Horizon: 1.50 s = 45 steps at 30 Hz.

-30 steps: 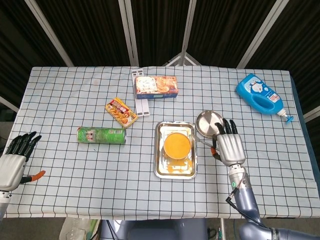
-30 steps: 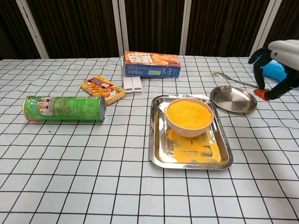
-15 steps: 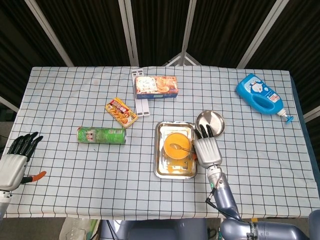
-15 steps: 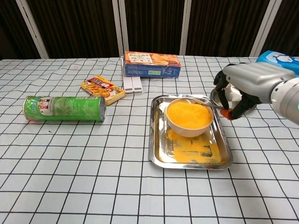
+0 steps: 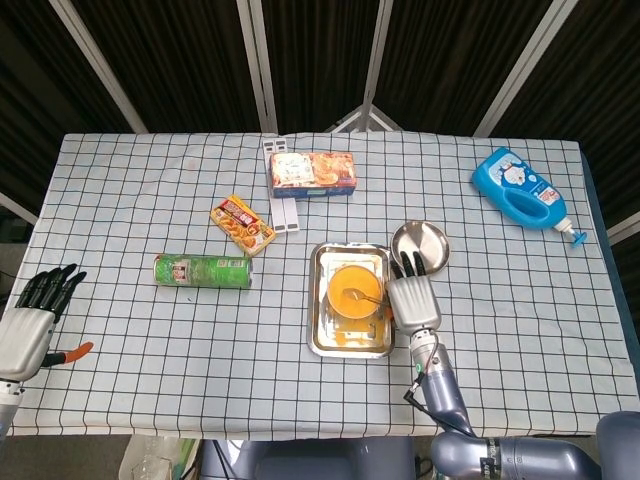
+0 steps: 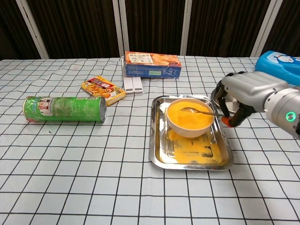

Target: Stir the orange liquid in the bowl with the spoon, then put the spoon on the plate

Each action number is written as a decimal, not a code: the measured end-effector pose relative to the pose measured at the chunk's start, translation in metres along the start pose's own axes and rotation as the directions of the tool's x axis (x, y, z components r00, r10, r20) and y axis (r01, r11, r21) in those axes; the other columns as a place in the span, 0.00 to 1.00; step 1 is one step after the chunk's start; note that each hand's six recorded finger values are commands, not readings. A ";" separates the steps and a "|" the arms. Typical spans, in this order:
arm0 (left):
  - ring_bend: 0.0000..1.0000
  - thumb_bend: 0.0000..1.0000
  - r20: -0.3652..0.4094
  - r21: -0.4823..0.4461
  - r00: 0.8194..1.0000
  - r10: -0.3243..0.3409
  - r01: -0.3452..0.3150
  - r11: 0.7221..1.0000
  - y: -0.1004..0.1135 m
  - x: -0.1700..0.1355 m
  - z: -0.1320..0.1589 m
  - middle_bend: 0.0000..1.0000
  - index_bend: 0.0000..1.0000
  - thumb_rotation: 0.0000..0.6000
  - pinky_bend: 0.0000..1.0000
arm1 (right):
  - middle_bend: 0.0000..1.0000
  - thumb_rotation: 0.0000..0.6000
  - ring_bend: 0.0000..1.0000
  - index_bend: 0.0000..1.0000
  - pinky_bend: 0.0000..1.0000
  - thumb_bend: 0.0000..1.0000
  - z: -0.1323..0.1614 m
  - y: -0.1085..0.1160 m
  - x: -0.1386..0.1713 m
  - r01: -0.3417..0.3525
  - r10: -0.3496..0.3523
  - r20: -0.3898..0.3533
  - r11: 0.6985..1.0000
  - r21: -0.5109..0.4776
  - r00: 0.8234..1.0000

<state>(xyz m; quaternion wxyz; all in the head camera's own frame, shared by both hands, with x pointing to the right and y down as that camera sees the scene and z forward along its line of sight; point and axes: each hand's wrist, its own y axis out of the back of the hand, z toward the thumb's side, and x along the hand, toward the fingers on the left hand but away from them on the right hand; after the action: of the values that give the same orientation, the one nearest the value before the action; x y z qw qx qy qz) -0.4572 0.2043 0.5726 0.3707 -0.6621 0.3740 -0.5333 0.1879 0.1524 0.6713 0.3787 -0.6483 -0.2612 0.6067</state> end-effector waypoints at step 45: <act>0.00 0.00 0.000 0.001 1.000 -0.002 0.002 1.000 -0.001 0.000 0.002 0.00 0.00 1.00 0.00 | 0.02 1.00 0.00 0.00 0.00 0.40 0.005 0.002 0.004 0.002 -0.002 0.022 1.000 0.018 1.000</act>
<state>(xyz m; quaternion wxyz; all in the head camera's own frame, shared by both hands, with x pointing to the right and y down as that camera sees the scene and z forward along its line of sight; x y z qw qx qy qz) -0.4554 0.2043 0.5731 0.3704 -0.6624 0.3730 -0.5337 0.1833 0.1556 0.6674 0.3822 -0.6379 -0.2604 0.6158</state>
